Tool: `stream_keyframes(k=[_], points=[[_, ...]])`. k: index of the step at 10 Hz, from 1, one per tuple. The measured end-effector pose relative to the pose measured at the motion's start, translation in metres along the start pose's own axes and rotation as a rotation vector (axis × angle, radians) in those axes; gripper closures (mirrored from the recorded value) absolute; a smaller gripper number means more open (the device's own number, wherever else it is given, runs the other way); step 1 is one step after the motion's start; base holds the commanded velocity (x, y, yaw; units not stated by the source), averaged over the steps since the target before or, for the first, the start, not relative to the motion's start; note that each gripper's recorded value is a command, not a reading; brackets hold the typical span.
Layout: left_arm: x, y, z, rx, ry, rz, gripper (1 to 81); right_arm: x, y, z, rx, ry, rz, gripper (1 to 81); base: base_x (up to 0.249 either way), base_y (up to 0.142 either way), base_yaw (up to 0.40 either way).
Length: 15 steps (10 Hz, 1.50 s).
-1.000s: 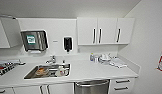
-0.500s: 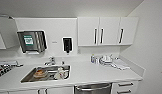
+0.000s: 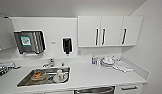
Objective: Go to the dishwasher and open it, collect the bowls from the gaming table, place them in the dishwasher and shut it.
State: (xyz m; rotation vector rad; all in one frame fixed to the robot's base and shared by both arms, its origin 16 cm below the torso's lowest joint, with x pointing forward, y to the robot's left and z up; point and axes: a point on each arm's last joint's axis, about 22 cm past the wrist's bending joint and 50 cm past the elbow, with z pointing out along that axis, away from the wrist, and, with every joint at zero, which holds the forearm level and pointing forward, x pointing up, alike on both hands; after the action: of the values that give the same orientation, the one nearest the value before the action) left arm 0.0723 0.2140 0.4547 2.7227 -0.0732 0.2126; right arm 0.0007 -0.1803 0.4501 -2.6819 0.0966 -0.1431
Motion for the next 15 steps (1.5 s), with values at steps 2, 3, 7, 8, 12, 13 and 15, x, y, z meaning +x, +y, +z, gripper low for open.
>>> stream_keyframes(k=[2,3,7,8,12,13,15], points=[[0.000,0.001,0.000,-0.001,0.000,0.000,1.0,0.000,0.000,0.000,0.000,0.000,0.000,1.0,0.140,0.000,0.000],[0.000,0.002,0.001,-0.002,0.000,0.000,1.0,0.000,0.001,0.000,-0.001,0.000,0.000,1.0,0.140,0.000,0.000],[0.008,0.002,0.001,-0.003,0.010,0.003,1.0,0.003,0.001,0.000,-0.002,0.004,-0.001,1.0,0.083,0.000,0.000],[0.006,0.002,0.001,-0.003,0.006,0.002,1.0,0.002,0.002,0.000,-0.003,0.002,-0.001,1.0,0.000,0.000,0.000],[0.001,0.001,0.001,-0.002,-0.001,0.000,1.0,-0.005,0.002,0.000,-0.004,-0.006,0.004,1.0,0.000,0.000,0.000],[0.000,-0.001,-0.001,0.001,-0.001,0.000,1.0,-0.004,0.002,0.000,-0.004,-0.005,0.008,1.0,0.000,0.000,0.000],[0.003,-0.022,-0.012,0.021,0.001,0.003,1.0,-0.003,0.005,-0.005,0.000,-0.003,0.010,1.0,0.000,0.000,0.000]])
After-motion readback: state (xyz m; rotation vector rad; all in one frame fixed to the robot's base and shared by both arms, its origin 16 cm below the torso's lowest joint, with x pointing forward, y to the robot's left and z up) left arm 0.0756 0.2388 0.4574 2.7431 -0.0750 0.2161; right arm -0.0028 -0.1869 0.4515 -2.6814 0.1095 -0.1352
